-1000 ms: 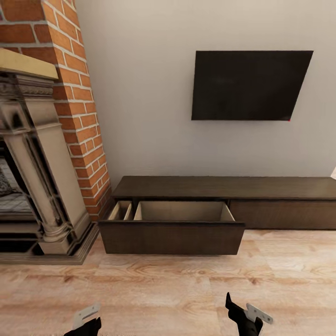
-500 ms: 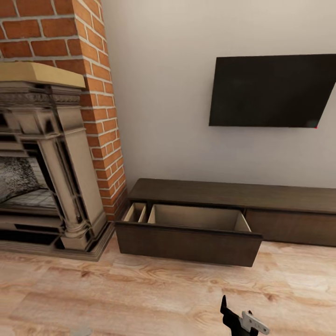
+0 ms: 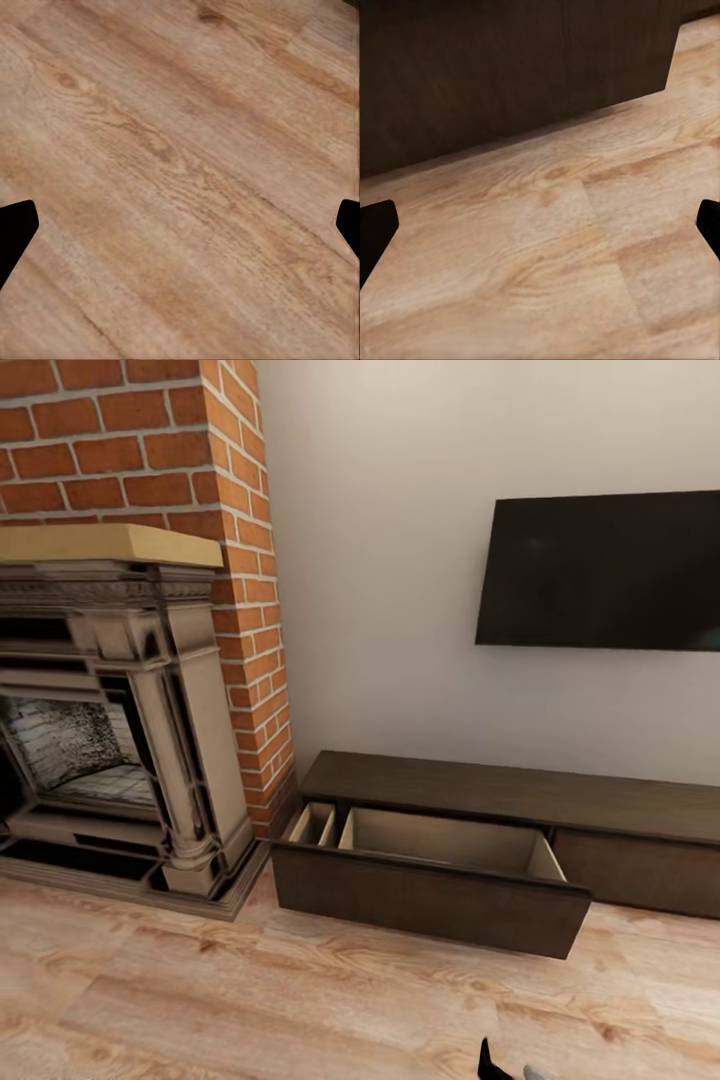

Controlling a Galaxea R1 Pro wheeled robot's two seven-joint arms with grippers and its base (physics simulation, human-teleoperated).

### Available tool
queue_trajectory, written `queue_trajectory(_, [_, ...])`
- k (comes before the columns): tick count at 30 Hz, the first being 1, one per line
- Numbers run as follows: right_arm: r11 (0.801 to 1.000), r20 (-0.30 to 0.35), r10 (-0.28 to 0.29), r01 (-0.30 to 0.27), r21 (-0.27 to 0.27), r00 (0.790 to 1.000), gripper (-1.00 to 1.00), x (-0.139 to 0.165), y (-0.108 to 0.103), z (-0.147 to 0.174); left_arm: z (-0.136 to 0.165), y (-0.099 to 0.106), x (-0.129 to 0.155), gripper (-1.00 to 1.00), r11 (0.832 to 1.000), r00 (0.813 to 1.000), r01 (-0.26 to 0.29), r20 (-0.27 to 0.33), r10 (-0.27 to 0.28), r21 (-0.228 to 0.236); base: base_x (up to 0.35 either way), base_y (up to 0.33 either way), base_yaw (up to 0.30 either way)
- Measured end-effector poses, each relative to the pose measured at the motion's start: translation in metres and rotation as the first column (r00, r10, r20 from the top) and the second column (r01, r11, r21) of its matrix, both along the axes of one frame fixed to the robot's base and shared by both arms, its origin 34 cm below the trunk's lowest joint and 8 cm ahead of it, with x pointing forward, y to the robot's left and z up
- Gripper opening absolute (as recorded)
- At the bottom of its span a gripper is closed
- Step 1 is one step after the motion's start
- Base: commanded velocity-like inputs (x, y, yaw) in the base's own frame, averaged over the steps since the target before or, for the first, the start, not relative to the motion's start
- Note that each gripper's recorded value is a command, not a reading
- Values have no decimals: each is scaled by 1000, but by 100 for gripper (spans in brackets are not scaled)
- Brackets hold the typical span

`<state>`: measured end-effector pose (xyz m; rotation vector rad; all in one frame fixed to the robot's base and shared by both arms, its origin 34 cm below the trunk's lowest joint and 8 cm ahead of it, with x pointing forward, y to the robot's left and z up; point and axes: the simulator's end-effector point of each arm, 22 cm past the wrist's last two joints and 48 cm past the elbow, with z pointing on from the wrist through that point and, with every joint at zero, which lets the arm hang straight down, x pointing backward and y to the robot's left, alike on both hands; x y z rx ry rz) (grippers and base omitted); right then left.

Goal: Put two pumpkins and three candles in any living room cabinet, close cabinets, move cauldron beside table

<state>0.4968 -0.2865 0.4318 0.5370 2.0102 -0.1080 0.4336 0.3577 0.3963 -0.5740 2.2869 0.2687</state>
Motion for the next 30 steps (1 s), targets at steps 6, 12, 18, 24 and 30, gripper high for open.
queue_trajectory(6, [1000, 1, 4, -4, 5, 1000, 100, 3, 3, 13, 13, -14, 12, 100, 1000, 1000, 2, 20, -2, 4, 0, 0, 57])
queue_trajectory(12, [1000, 2, 11, -11, 6, 1000, 100, 6, 6, 25, 25, -21, 16, 100, 1000, 1000, 5, 23, -5, -3, 0, 0, 236])
queue_trajectory(18, [998, 11, 68, -68, -20, 998, 100, 11, 15, 33, 17, -13, 9, 100, 1000, 997, 25, -69, -24, 5, 0, 0, 279])
queue_trajectory(24, [997, 11, 79, -78, -25, 997, 100, 11, 16, 33, 16, -12, 9, 100, 1000, 997, 25, -74, -24, 8, -94, 64, 280])
queue_trajectory(30, [996, 9, 81, -81, -26, 997, 100, 11, 16, 32, 16, -11, 9, 100, 1000, 997, 25, -74, -24, 8, -257, 191, 280])
